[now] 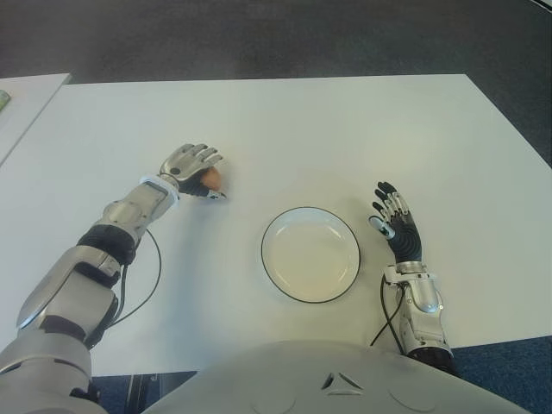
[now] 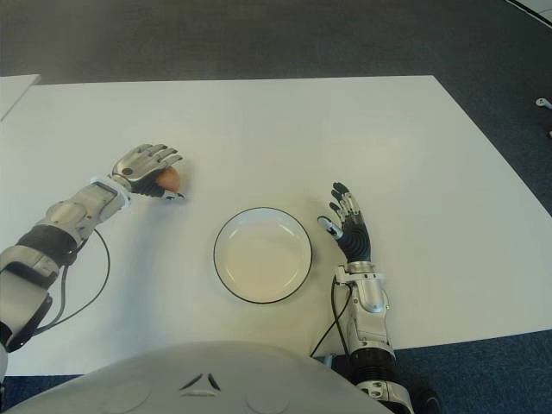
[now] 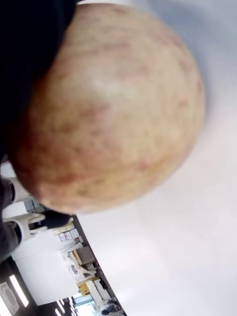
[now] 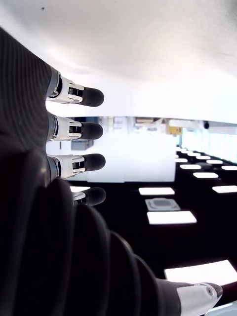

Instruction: Put the apples into the plate.

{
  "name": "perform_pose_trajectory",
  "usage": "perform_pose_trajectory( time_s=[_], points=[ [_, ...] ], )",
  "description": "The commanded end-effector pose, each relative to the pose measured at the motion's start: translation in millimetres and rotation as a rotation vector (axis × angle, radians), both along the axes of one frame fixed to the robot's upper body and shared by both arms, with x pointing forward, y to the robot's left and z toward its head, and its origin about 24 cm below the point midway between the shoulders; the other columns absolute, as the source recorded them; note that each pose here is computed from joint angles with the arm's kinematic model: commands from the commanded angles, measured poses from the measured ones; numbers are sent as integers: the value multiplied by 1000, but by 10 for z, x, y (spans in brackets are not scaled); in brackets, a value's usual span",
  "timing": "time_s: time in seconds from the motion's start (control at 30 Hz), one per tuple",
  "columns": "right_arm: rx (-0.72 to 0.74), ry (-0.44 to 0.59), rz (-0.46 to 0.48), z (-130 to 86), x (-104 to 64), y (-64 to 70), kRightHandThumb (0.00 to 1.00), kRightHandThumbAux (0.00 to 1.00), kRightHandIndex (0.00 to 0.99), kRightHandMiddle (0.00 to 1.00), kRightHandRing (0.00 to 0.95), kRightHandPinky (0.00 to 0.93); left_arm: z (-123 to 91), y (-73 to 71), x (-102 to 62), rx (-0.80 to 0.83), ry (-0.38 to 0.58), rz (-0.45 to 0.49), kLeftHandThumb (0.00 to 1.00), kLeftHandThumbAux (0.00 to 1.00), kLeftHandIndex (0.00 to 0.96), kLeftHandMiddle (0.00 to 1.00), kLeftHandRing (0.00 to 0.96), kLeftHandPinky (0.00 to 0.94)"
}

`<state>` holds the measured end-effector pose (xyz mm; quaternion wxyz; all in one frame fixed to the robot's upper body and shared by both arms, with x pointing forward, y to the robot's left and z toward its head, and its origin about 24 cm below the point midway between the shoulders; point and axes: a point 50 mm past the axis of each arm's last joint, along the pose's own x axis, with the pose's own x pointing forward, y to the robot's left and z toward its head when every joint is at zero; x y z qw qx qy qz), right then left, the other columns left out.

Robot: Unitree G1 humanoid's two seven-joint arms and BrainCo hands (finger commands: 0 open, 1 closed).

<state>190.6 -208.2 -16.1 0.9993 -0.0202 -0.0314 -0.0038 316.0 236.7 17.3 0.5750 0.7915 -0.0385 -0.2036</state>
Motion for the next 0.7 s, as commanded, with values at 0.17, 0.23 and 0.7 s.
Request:
perform_pose_trajectory(
  time_s=[0.17,0.23,0.7],
  points=[
    [47,151,-48,-321,-287,-127,100,544,0,41,45,91,-329,84,-218,52,81,-33,716,668,435,703,699,734],
    [58,148,-51,-320,-285,-137,98,549,0,46,50,94,-333,82,-229,20,68,-37,727,679,440,734,735,770],
    [131,136,-90,-290,-259,-244,115,575,14,72,68,101,-343,19,-265,-176,44,-29,746,693,443,840,819,710]
  ],
)
